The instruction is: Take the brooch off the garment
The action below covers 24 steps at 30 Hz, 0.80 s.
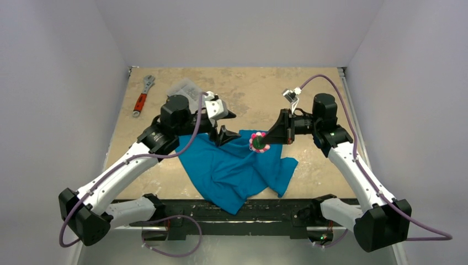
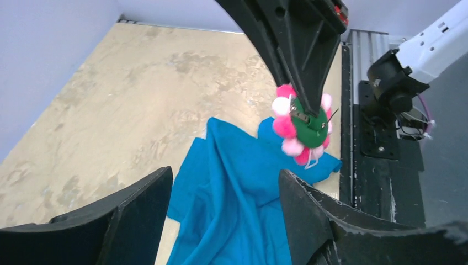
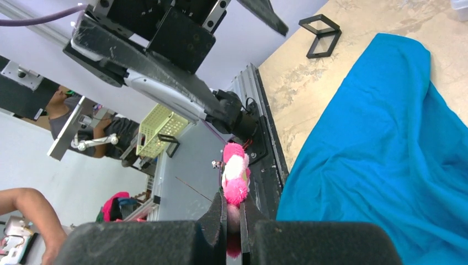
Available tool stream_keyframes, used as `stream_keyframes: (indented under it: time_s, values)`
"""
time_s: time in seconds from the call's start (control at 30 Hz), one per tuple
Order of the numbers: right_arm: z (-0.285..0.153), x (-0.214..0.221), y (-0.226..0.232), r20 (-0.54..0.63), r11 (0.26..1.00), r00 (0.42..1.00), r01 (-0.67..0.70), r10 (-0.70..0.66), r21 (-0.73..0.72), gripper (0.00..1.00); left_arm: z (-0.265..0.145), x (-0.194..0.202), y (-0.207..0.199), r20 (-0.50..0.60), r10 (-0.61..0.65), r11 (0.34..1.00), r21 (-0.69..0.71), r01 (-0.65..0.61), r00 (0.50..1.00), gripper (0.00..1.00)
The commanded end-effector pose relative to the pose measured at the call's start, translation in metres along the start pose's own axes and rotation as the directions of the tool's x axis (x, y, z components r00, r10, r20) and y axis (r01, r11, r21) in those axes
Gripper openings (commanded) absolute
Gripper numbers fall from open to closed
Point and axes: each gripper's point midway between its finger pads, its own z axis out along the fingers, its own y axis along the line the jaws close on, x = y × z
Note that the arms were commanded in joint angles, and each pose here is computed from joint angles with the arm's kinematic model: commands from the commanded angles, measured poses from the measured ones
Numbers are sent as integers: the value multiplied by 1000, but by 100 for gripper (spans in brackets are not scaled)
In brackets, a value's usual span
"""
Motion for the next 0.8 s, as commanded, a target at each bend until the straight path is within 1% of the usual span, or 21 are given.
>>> stream_keyframes:
  time_s: [0.0, 0.07, 0.13, 0.2, 0.27, 0.37, 0.47, 0.53, 0.6, 0.77]
  values:
    - [-1, -12, 11, 25, 997, 997, 70, -69, -16, 0, -25, -15, 0, 91, -19, 999, -28, 21, 996, 70]
    - [-1, -14, 11, 28, 997, 997, 71, -70, -19, 0, -26, -7, -9, 83, -70, 998, 7, 69, 994, 71]
    - [0, -17, 12, 35, 997, 997, 68, -67, -24, 0, -24, -9, -20, 114, -153, 987, 63, 147, 982, 73]
    - [0, -19, 12, 42, 998, 997, 60, -59, -27, 0, -15, -12, -25, 146, -256, 964, 114, 241, 956, 78]
    - [1, -21, 13, 45, 998, 998, 55, -54, -33, 0, -6, -13, -26, 154, -347, 935, 132, 329, 925, 82]
    - [1, -22, 13, 47, 998, 998, 49, -48, -31, 0, 7, -20, -32, 185, -354, 931, 158, 328, 917, 84]
    - [1, -22, 13, 47, 998, 998, 47, -46, -29, 0, 18, -22, -37, 185, -381, 920, 169, 353, 906, 84]
    - [1, -21, 13, 48, 999, 998, 45, -43, -26, 0, 21, -25, -38, 196, -416, 905, 185, 383, 888, 83]
    - [0, -20, 12, 51, 999, 998, 44, -42, -21, 0, 23, -28, -41, 199, -429, 898, 201, 392, 881, 80]
    - [0, -20, 13, 52, 998, 997, 50, -49, -22, 0, 27, -31, -41, 202, -460, 882, 211, 421, 864, 61]
